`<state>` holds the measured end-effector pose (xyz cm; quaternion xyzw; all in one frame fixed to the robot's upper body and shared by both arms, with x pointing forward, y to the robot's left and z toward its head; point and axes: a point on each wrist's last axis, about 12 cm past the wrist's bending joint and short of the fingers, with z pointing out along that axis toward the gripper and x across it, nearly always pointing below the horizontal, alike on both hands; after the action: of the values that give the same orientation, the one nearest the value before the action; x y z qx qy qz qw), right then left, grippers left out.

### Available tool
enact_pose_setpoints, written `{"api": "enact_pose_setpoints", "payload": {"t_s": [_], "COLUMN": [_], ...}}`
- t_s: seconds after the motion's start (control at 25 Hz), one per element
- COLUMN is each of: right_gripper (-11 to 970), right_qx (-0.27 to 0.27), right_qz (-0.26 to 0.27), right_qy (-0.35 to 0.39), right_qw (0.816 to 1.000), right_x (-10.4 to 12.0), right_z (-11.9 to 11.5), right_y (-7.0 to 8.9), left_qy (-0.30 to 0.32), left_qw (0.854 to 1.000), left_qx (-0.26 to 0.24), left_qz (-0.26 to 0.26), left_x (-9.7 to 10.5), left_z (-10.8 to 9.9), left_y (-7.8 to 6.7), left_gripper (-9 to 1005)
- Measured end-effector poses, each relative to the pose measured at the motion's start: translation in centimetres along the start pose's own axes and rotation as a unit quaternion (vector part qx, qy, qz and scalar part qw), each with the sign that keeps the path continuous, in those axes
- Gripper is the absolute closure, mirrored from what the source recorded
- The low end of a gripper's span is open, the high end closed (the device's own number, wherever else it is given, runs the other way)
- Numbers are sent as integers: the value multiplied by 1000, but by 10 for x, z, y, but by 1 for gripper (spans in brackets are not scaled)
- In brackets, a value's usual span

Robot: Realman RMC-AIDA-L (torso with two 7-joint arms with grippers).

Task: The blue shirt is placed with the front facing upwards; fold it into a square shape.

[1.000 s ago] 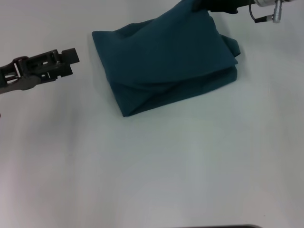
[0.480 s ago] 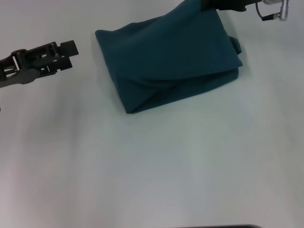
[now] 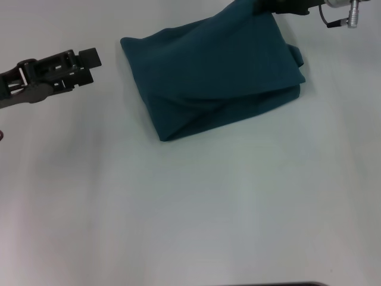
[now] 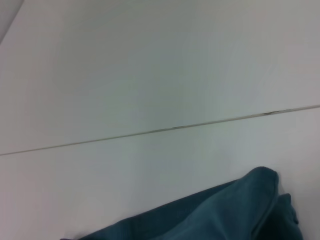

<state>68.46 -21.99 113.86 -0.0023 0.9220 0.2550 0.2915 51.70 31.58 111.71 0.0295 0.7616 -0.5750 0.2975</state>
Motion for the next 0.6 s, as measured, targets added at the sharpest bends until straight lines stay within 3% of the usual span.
{"api": "enact_pose_setpoints", "payload": {"t_s": [0.36, 0.6], "right_gripper": [897, 682], "right_qx": [19, 40], "right_qz": [-8, 7], "right_qy": [18, 13], "right_qw": [1000, 999], "right_x": [3, -1], "right_z": [-1, -12], "right_y": [-8, -27], "left_qy": [-6, -5], "left_qw": [1000, 1000], "left_qx": [-3, -2], "left_qz": [-2, 0], "left_x": [0, -1], "left_z": [-3, -2], "left_y": [1, 0], "left_gripper": [60, 59]}}
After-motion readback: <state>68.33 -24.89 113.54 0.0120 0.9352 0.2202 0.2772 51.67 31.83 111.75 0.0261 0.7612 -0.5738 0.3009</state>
